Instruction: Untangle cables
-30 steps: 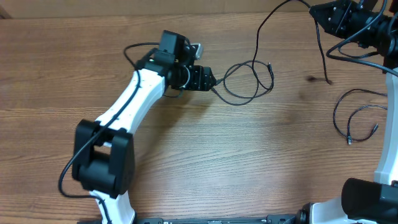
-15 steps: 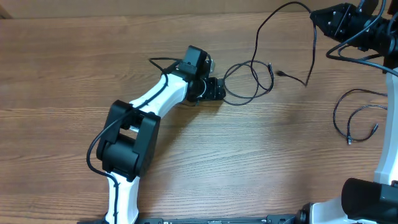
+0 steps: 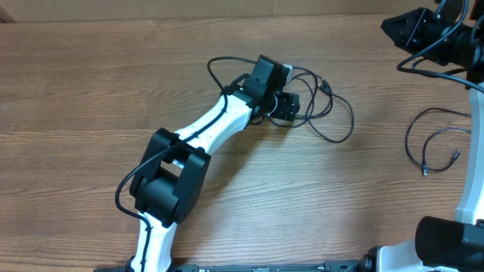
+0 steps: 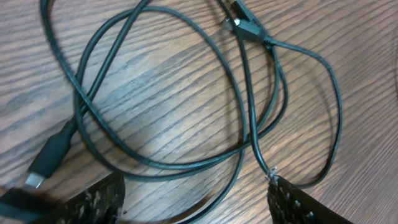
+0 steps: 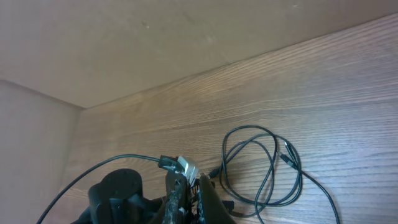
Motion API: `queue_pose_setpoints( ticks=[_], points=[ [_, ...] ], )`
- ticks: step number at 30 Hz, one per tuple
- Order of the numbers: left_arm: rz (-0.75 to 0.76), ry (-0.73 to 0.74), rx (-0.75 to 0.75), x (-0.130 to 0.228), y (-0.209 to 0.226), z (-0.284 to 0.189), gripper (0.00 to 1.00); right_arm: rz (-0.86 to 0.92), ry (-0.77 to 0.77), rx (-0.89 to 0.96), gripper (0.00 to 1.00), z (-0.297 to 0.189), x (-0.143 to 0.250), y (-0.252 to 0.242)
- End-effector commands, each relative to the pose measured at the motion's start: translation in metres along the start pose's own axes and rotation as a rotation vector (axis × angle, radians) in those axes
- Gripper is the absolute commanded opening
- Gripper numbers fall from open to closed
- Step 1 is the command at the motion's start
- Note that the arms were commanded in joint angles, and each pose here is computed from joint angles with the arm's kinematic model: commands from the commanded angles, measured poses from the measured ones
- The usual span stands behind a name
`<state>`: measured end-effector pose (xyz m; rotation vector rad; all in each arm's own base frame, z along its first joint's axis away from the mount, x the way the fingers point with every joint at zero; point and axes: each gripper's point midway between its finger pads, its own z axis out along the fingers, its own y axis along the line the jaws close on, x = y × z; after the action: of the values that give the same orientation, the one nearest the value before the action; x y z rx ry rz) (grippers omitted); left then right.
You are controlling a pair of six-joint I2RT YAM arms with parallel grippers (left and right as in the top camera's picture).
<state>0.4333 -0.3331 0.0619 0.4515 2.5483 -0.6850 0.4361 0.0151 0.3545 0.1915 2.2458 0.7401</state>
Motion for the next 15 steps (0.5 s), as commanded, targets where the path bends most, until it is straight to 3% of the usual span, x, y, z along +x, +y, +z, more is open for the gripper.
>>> queue_pose_setpoints(
  ticks=[1,3,7,15],
  points=[
    [0.020,-0.020,-0.034,-0.006,0.002,0.001,0.72,-0.005,-0.020,0.045,0.04,-0.007,-0.003,-0.001],
    [0.016,-0.009,-0.039,-0.004,0.004,0.001,0.72,0.010,-0.007,0.094,0.04,-0.007,0.001,-0.011],
    [0.012,0.007,-0.042,0.001,0.006,0.004,0.72,0.038,0.019,0.192,0.14,-0.008,0.011,-0.030],
    [0.001,0.040,-0.048,0.017,0.014,0.028,0.72,0.056,0.046,0.219,0.13,-0.009,0.018,-0.034]
  ],
)
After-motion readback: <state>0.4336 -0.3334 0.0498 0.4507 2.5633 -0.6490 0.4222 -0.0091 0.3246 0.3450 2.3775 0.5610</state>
